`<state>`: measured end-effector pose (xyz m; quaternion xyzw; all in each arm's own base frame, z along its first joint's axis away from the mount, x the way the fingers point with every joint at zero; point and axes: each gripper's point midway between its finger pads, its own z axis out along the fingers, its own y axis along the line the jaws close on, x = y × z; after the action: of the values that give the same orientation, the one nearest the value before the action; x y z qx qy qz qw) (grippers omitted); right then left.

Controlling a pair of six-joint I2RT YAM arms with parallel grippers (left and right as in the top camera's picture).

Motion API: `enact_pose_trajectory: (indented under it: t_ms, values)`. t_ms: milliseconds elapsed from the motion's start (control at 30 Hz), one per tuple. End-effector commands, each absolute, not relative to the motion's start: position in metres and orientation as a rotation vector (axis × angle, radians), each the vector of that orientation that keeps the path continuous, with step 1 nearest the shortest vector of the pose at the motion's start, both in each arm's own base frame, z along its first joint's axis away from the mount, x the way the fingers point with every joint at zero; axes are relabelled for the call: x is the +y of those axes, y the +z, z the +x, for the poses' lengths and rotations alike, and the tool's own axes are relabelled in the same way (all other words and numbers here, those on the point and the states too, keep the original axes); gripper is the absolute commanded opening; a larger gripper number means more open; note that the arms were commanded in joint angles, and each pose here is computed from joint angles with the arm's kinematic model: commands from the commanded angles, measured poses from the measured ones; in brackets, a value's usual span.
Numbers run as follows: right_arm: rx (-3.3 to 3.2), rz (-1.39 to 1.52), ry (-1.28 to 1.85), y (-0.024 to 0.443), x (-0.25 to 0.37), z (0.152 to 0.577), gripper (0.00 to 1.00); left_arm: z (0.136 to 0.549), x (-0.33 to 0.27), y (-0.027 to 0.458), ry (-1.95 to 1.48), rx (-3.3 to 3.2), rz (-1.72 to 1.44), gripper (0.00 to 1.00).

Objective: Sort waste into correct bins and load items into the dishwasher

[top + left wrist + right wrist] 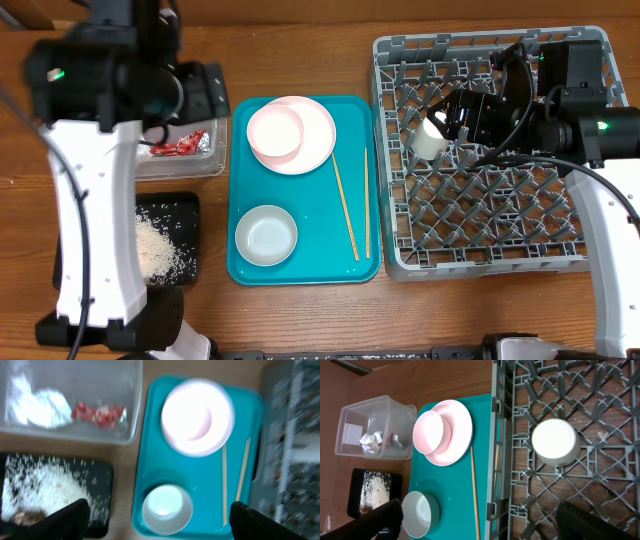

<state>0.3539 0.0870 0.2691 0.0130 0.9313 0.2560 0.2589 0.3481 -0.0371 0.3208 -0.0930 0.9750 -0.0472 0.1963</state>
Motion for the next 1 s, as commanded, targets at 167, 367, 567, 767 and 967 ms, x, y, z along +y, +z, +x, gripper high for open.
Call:
enact_pose_trajectory:
  t_ms: [167,367,567,767,967]
  values:
    - [2.48,0.013,0.695,0.284,0.088,0.352,1.0,0.315,-0.035,0.226,-0.047,3.076,-0.257,0.91]
    - [2.481,0.013,0.695,0.284,0.088,0.352,1.0,0.287,-0.04,0.166,-0.011,3.26,-0.242,0.88]
    - [2.48,0.013,0.695,0.284,0.088,0.352,1.0,0.266,-0.051,0.127,0.021,3.351,-0.172,0.87]
    - [2.48,0.013,0.695,0.284,0.088,0.352,1.0,0.235,-0.056,0.098,0.075,3.459,-0.106,0.83]
    - [2.48,0.013,0.695,0.284,0.088,0.352,1.0,0.214,-0.054,0.073,0.101,3.515,-0.099,0.78]
